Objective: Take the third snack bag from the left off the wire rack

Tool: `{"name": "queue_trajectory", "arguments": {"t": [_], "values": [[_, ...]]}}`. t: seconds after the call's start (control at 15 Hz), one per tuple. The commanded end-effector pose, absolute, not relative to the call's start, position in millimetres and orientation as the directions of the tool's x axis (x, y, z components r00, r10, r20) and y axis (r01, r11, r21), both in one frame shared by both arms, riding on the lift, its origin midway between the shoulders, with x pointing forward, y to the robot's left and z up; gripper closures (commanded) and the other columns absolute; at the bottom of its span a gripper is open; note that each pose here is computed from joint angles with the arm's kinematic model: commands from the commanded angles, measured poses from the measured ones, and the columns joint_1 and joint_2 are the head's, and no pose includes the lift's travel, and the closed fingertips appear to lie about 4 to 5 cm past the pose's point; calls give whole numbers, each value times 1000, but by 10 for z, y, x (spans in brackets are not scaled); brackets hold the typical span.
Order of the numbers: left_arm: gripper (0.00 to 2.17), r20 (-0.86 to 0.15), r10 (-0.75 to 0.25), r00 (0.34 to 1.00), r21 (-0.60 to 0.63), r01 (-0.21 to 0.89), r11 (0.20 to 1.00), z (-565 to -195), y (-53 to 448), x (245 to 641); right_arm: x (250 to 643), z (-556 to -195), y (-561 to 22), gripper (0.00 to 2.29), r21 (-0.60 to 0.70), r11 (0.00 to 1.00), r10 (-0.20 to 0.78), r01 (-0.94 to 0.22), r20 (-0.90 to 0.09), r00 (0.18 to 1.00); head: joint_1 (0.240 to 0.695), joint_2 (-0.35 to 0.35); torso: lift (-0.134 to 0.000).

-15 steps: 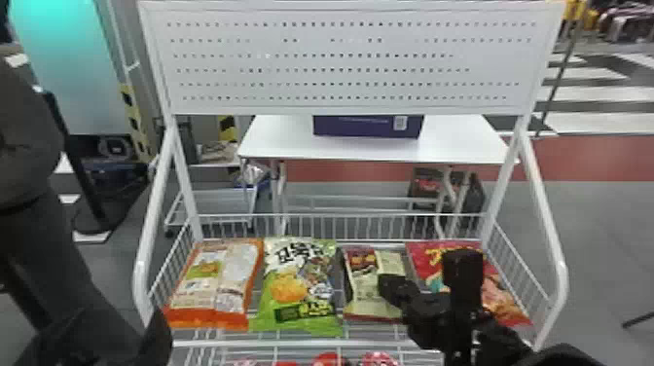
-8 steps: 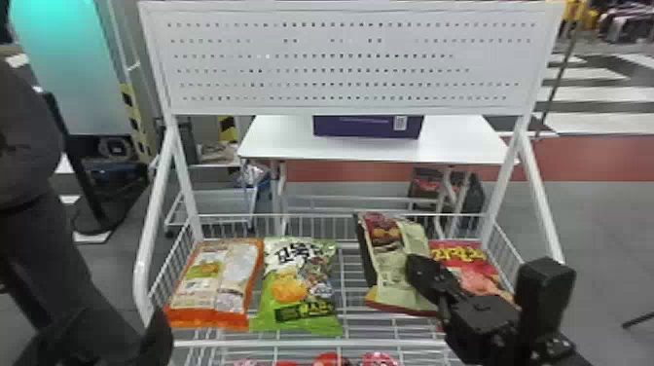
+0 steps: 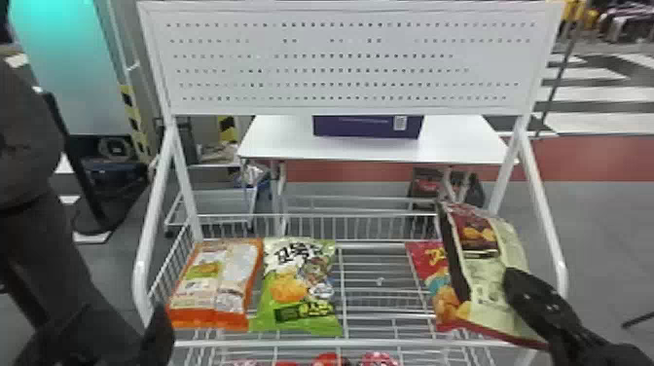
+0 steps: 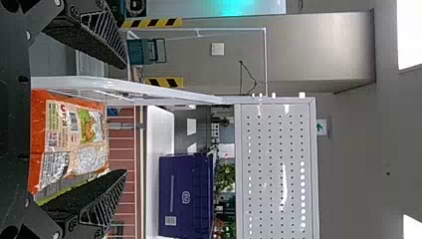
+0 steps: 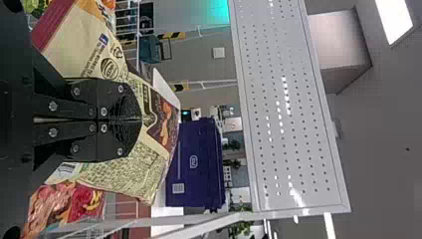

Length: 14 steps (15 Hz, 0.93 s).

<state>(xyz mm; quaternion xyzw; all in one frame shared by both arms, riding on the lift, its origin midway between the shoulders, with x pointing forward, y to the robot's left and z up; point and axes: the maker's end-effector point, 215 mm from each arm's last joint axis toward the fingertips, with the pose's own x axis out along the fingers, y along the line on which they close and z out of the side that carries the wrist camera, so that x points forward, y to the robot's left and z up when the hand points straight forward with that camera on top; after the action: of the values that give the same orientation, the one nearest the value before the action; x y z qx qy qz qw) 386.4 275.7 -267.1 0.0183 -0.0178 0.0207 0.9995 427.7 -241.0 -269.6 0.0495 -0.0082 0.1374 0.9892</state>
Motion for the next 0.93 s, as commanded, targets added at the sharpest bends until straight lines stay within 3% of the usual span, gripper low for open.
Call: {"name": "queue_trajectory", "arguments": {"t": [0.0,0.87], "values": [[147,38,40,999,35,-41,999,-2670,2762,3881,4088,-2732,-2599,2192,91,968,235,-235,15,972,499,0,0],[147,39,31,999,29,-32,999,-2650,2727,3873,3922,-2777,-2724,2192,86,974,210,-210,11,978,499,0,0]]}}
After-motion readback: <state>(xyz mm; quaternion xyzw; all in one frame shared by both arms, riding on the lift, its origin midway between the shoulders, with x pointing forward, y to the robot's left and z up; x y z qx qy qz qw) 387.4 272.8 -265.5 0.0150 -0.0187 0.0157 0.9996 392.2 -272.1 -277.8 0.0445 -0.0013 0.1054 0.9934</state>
